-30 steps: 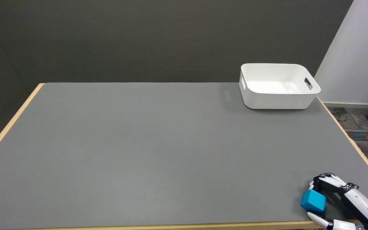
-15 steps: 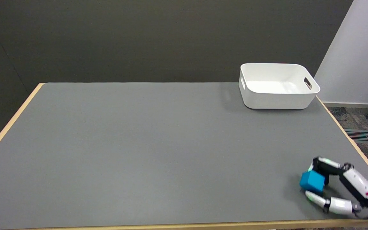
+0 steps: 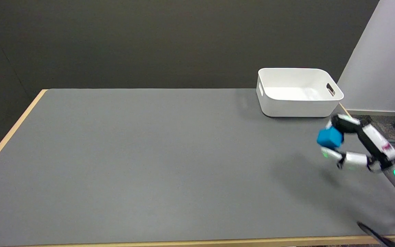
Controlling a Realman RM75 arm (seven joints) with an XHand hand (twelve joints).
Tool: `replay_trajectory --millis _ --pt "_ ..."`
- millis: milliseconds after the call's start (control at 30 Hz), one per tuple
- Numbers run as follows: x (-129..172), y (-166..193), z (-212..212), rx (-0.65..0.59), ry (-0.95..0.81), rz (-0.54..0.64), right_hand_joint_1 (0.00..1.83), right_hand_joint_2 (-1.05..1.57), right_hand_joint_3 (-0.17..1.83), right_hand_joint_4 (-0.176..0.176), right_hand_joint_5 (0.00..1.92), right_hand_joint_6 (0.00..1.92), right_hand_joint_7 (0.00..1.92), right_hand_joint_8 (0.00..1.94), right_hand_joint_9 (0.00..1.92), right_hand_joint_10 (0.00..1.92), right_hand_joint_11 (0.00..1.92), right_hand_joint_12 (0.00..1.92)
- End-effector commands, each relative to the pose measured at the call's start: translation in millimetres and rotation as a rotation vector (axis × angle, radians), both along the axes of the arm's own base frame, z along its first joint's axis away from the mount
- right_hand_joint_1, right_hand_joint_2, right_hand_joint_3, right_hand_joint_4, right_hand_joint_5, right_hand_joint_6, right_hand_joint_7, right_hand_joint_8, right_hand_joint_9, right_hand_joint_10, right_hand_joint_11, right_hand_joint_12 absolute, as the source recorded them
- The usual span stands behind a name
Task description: Pick up blue wooden cube.
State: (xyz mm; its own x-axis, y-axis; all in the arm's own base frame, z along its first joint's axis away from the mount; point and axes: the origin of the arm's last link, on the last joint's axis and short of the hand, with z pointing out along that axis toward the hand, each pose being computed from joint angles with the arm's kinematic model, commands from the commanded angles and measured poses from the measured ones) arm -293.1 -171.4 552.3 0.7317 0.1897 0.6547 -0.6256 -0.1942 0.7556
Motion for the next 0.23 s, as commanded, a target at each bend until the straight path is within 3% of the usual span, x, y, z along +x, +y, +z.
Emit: replay_trajectory --millis 33,233 --pt "96 -194 -27 0.022 -0.087 0.092 1.17 0.91 0.71 -0.035 0.68 1.55 0.87 1.49 0.88 1.92 0.69 1.92" --pt "104 -252 -43 -0.101 -0.066 -0.074 1.17 0.91 0.72 -0.034 0.67 1.56 0.86 1.51 0.88 1.92 0.70 1.92"
